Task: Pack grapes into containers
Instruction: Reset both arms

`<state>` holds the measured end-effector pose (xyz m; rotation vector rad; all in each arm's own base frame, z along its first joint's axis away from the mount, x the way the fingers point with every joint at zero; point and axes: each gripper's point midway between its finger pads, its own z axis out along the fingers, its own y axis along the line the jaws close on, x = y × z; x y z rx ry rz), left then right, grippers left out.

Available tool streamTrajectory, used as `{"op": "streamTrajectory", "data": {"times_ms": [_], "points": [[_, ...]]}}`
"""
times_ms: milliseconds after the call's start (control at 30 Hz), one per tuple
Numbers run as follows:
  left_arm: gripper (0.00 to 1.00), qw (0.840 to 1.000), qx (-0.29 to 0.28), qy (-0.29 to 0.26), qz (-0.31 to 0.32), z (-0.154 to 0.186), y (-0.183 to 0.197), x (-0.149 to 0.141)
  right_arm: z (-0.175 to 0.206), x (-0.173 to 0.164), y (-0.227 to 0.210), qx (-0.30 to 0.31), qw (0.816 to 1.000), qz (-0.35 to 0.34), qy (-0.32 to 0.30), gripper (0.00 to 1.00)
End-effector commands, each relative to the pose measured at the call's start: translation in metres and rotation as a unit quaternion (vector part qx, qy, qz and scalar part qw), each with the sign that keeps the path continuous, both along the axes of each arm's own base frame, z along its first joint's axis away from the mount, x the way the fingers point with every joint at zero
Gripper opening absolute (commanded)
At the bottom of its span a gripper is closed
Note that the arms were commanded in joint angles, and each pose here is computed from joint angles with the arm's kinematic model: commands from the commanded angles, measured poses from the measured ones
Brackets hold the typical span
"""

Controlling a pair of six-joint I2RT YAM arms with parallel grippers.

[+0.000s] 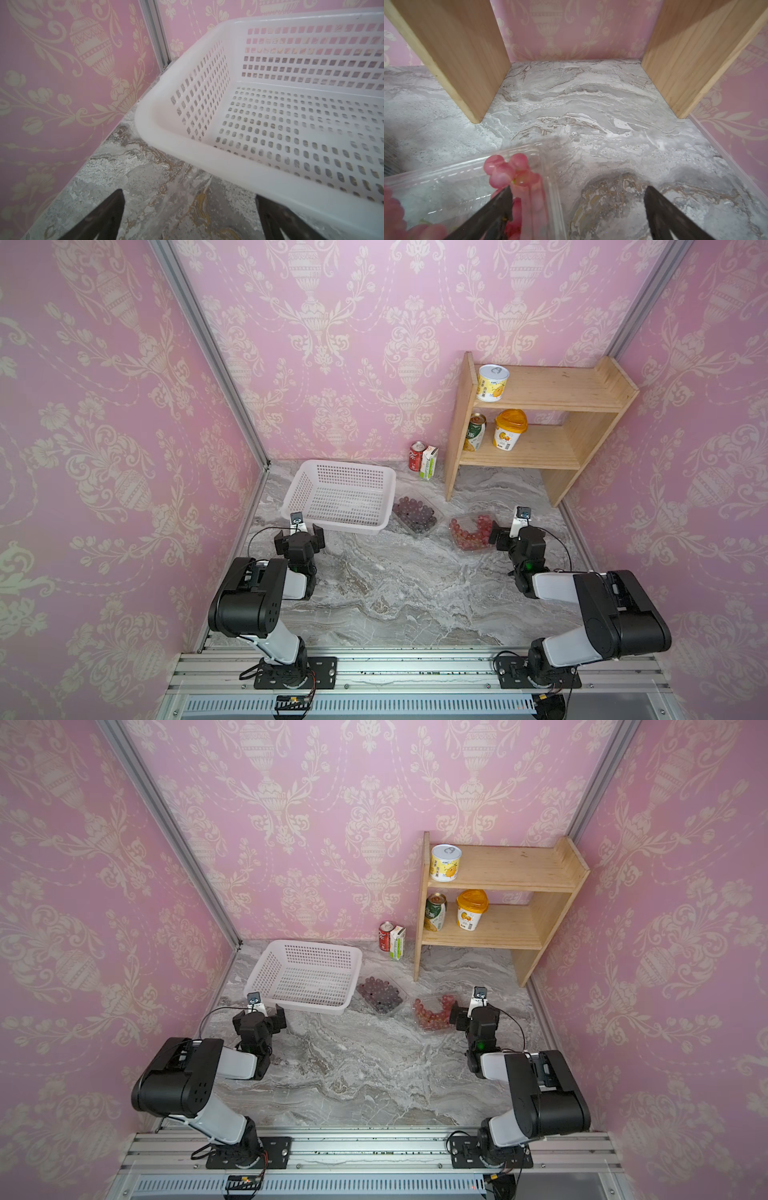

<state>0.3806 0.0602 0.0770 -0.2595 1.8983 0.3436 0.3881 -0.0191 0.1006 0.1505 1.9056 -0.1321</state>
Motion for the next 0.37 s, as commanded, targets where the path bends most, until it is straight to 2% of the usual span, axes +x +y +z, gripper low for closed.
{"op": "streamTrajectory", "data": {"times_ms": [0,133,233,333], "points": [[0.99,0.999,-0.030,-0.017,-0.024,0.004,-0.008,0.007,-0.005,0.001,0.005,0.012,1.000,0.013,0.013,1.00],[0.99,0.999,-0.027,-0.020,-0.025,0.004,-0.009,0.007,-0.006,0.002,0.008,0.009,1.000,0.019,0.015,1.00],[0.99,0.999,-0.025,-0.022,-0.026,0.005,-0.009,0.006,-0.008,0.005,0.026,0.010,0.997,0.078,0.024,1.00],[0.99,0.999,-0.025,-0.022,-0.029,0.005,-0.010,0.007,-0.008,0.004,0.026,0.012,0.996,0.080,0.024,1.00]]}}
